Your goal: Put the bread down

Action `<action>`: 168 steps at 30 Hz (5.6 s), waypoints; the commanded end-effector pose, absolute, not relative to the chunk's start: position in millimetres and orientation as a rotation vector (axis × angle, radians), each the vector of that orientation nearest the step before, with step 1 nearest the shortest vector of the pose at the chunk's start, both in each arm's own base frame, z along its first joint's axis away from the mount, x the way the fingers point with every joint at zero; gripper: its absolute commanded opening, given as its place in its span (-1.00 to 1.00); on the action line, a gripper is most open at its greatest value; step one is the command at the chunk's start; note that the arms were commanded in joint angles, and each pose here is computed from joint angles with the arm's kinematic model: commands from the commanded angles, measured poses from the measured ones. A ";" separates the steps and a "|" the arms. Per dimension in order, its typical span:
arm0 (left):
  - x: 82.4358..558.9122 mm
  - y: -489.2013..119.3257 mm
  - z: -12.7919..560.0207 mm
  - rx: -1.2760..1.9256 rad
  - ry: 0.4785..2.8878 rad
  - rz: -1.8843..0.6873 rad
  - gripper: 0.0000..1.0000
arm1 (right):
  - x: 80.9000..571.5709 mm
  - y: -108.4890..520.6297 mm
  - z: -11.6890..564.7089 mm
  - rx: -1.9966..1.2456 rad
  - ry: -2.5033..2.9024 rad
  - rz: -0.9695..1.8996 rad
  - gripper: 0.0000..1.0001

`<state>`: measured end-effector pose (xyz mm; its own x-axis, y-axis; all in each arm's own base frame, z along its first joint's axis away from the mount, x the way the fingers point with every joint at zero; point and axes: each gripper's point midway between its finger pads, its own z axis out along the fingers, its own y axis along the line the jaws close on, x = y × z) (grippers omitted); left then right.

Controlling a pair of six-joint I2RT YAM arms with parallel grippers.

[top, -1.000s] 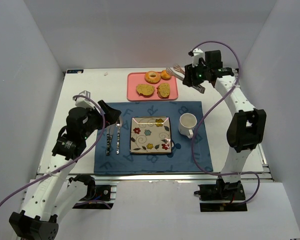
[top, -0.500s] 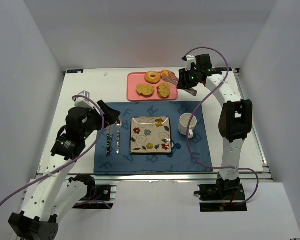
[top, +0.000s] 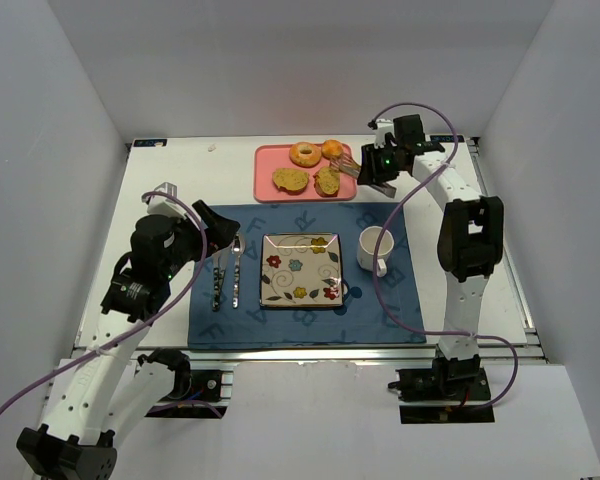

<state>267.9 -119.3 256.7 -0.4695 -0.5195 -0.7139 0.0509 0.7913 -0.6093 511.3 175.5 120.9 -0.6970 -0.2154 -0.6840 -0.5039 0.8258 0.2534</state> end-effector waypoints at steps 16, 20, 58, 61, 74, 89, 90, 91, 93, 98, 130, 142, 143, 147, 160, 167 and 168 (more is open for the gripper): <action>271.6 -119.5 271.3 -0.363 1.919 -0.715 0.96 | 511.9 182.8 91.8 -0.485 2.385 0.701 -0.09; 271.2 -120.2 273.7 -0.361 1.912 -0.722 0.96 | 507.9 185.6 97.2 -0.482 2.377 0.748 -0.26; 270.4 -124.4 275.8 -0.335 1.883 -0.755 0.96 | 290.0 246.7 174.6 -1.124 2.256 1.113 -0.69; 269.5 -124.2 274.5 -0.334 1.886 -0.755 0.96 | 261.2 248.0 157.0 -1.262 2.269 1.099 -0.69; 265.6 -121.7 273.0 -0.335 1.886 -0.747 0.96 | 263.4 246.5 142.1 -1.278 2.331 1.022 -0.06; 262.2 -118.8 271.5 -0.342 1.882 -0.738 0.96 | 357.4 242.0 210.5 -0.936 2.243 1.026 -0.04; 262.6 -119.2 271.4 -0.340 1.884 -0.737 0.96 | 373.3 237.4 213.7 -0.891 2.234 0.990 -0.04; 262.6 -119.3 272.1 -0.339 1.882 -0.738 0.96 | 386.9 232.7 210.5 -0.849 2.245 0.978 -0.03; 263.3 -120.0 271.2 -0.337 1.888 -0.738 0.96 | 421.8 215.8 222.3 -0.744 2.224 0.894 -0.03; 265.9 -121.4 270.5 -0.338 1.890 -0.742 0.96 | 495.1 178.8 209.6 -0.501 2.241 0.741 -0.05; 281.4 -130.8 257.6 -0.343 1.940 -0.755 0.96 | 591.9 185.4 141.9 -0.396 2.215 0.617 0.29; 279.7 -129.0 253.0 -0.352 1.950 -0.747 0.96 | 592.8 191.6 124.4 -0.401 2.241 0.596 0.29; 279.5 -129.4 253.0 -0.351 1.951 -0.748 0.96 | 592.6 192.4 123.5 -0.401 2.244 0.596 0.29; 280.4 -129.4 253.1 -0.352 1.952 -0.746 0.96 | 592.7 193.5 119.8 -0.403 2.248 0.592 0.30; 280.1 -128.8 255.7 -0.354 1.951 -0.743 0.96 | 597.0 192.3 102.1 -0.399 2.270 0.566 0.25; 279.8 -128.2 257.9 -0.358 1.950 -0.741 0.96 | 597.8 197.7 107.2 -0.416 2.250 0.595 -0.15; 279.6 -127.8 258.7 -0.358 1.948 -0.741 0.96 | 597.3 197.2 110.8 -0.416 2.245 0.597 -0.19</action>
<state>280.8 -128.1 247.8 -0.4871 -0.5363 -0.6892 0.0472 0.7719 -0.6340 581.3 191.0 79.9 -0.7285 -0.1199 -0.6745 -0.4251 0.8512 0.3079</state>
